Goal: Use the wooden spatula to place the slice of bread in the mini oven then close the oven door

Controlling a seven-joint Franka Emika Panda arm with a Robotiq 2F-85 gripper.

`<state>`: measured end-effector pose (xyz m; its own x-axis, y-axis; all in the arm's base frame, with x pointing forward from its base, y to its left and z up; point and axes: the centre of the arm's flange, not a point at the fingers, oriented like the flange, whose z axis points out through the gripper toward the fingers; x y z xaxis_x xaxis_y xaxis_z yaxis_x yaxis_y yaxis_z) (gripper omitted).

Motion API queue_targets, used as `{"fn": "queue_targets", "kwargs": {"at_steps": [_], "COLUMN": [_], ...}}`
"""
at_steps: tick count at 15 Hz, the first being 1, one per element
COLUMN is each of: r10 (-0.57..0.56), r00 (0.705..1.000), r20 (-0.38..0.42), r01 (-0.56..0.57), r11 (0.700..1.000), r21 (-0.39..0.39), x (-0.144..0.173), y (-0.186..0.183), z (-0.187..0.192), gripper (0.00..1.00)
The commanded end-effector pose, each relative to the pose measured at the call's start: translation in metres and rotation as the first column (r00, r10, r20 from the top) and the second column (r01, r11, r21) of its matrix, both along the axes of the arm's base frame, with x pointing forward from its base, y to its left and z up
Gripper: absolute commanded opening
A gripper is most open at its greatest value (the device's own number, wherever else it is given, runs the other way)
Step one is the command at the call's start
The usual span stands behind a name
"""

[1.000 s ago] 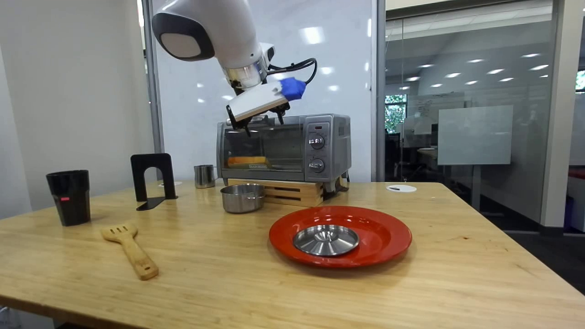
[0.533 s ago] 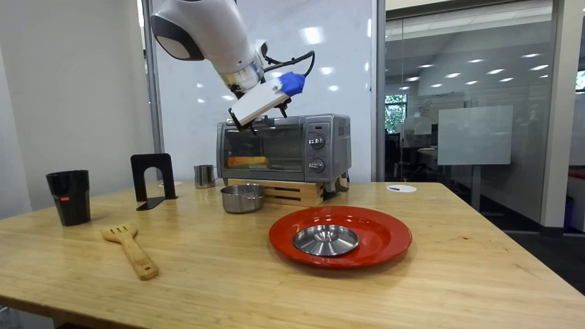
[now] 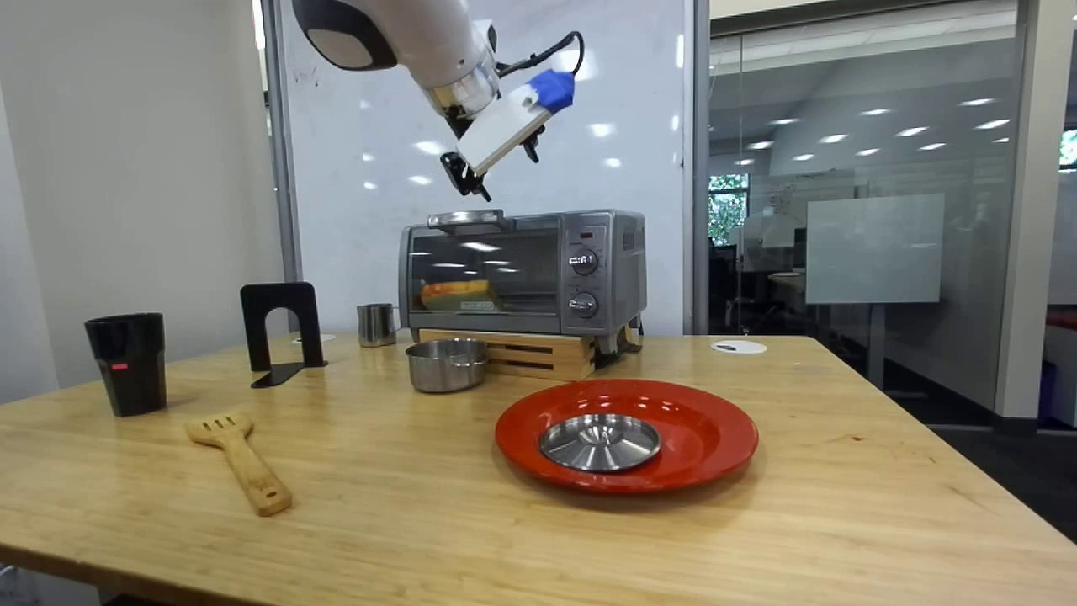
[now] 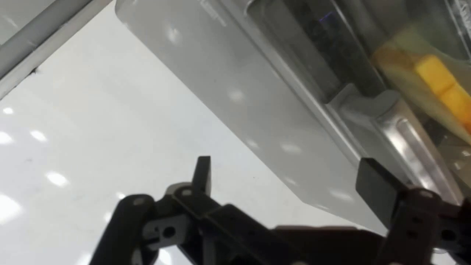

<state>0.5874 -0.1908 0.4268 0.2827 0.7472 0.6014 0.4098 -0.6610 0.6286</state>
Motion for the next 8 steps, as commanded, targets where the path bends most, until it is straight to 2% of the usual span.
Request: {"fn": "queue_targets", "kwargs": {"at_steps": [1, 4, 7, 8], "r10": [0.006, 0.008, -0.014, -0.029], "r00": [0.998, 0.998, 0.999, 0.994], "r20": [0.059, 0.060, -0.038, -0.108], "r01": [-0.002, -0.003, 0.012, 0.025], "r11": [0.997, 0.996, 0.999, 0.999], "r21": [-0.077, -0.091, -0.050, -0.042], "x": [-0.010, -0.007, -0.014, -0.020], "y": [0.006, 0.005, 0.008, 0.010], "z": [-0.031, -0.021, -0.013, -0.015], "gripper": [1.00, 1.00, 1.00, 1.00]}}
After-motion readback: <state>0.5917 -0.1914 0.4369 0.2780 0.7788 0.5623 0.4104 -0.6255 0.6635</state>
